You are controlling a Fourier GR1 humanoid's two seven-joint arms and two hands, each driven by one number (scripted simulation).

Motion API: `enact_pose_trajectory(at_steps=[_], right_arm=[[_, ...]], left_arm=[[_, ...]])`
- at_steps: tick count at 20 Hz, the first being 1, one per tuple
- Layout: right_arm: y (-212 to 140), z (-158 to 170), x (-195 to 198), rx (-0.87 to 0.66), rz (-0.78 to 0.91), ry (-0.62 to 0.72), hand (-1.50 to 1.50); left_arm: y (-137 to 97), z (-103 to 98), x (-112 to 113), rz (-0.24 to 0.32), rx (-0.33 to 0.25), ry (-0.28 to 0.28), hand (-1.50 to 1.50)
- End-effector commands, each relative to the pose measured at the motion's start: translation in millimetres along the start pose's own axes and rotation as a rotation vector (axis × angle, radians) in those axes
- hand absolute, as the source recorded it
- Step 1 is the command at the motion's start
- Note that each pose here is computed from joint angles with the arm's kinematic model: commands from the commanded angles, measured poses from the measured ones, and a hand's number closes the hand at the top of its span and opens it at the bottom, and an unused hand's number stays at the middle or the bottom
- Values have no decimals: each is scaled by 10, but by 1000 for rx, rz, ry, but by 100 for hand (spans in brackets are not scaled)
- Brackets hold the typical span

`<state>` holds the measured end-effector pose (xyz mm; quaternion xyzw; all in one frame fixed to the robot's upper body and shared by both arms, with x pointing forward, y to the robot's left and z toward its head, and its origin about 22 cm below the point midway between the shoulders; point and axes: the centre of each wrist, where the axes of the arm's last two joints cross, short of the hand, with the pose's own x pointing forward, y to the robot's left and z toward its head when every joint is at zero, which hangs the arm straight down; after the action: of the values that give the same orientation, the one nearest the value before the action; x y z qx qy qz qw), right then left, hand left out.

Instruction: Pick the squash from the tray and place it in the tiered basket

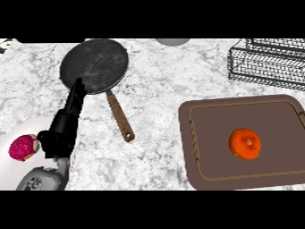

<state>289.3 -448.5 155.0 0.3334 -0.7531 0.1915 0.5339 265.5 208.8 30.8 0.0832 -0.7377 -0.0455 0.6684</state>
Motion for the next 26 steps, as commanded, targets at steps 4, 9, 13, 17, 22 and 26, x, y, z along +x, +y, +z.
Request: enact_pose_trajectory(at_steps=[4,9,13,17,22,26], right_arm=[[265,-285,1397,288,577,199,-150],[811,-542,1865,360,936,284,-150],[1298,-714,1765,412,1127,344,-150],[1479,-641,1479,441,1165,412,-150],[1613,-765,1233,459,1195,438,-150],[1855,-752,1117,468,1212,432,-150]], left_arm=[[-73,-44,35,7,20,6,0],[27,-12,8,1,12,7,0],[-28,4,-65,-12,3,24,0],[-95,-75,21,-18,14,13,0],[-32,-115,-50,5,-10,-8,0],[55,-106,103,7,6,7,0]])
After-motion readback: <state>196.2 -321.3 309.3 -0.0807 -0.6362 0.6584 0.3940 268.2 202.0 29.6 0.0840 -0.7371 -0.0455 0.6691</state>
